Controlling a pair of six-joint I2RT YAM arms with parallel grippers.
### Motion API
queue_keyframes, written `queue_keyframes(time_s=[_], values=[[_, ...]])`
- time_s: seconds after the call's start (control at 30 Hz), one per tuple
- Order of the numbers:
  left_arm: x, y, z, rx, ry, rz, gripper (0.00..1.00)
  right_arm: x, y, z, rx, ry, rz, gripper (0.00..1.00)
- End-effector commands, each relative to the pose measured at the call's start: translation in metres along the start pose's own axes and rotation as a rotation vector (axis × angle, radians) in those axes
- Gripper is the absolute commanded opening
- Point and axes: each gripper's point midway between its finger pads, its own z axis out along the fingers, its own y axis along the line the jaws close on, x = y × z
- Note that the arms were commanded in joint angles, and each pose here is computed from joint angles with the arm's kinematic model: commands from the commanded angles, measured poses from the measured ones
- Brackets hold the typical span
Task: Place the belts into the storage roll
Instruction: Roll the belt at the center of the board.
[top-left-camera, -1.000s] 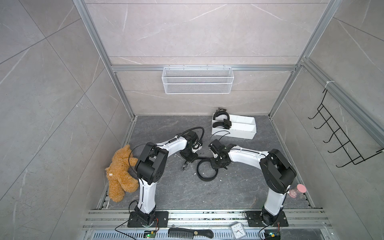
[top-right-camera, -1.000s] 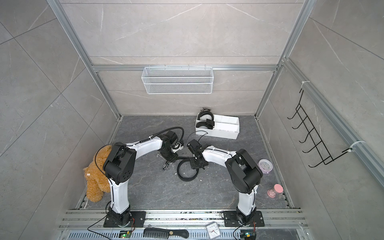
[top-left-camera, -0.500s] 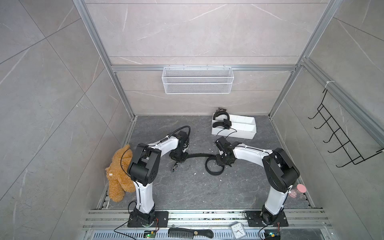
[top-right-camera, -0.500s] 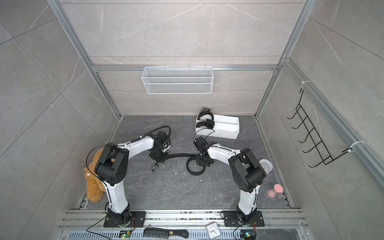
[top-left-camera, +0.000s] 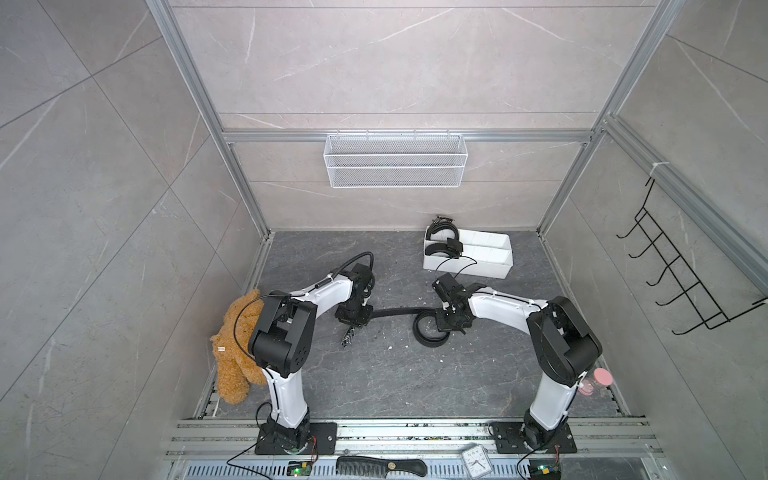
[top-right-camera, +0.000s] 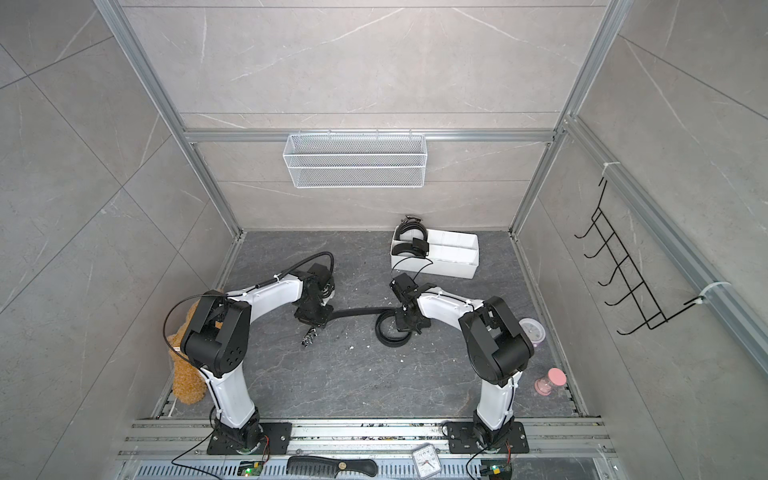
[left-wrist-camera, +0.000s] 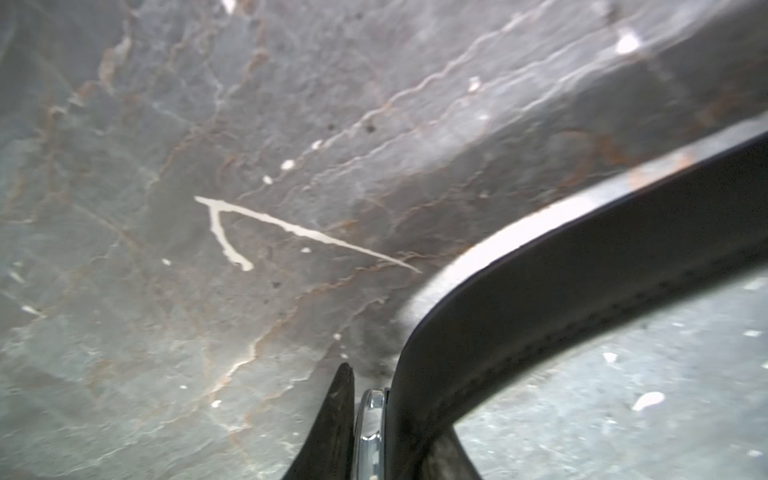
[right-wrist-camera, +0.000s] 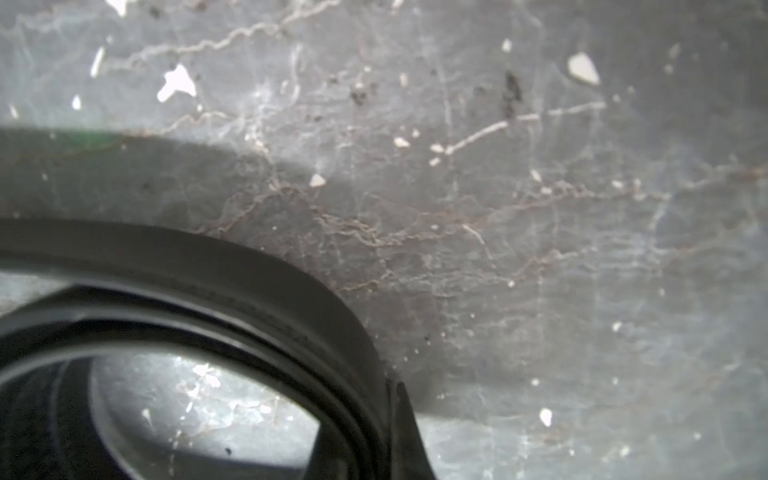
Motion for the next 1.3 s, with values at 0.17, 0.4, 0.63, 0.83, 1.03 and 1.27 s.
queue_keyframes(time_s=[0.17, 0.4, 0.63, 0.83, 1.03, 1.27], values=[[0.050, -0.061, 0.004, 0.180, 0.089, -0.276, 0.00, 0.036, 0.003, 0.016, 0.030, 0.132, 0.141, 0.00], [0.063, -0.139, 0.004, 0.290, 0.105, -0.376, 0.10, 0.022, 0.050, 0.032, -0.001, 0.139, 0.098, 0.00], [0.064, -0.202, -0.013, 0.403, 0.104, -0.407, 0.86, 0.021, 0.069, 0.047, -0.024, 0.158, 0.049, 0.00], [0.047, -0.196, -0.064, 0.441, -0.076, -0.401, 0.99, 0.020, 0.077, 0.046, -0.054, 0.153, -0.007, 0.00], [0.038, -0.143, -0.102, 0.321, -0.275, -0.382, 0.99, 0.021, 0.084, 0.043, -0.072, 0.153, -0.050, 0.00], [0.030, -0.074, -0.063, 0.132, -0.266, -0.449, 0.98, 0.023, 0.086, 0.042, -0.078, 0.160, -0.068, 0.00]])
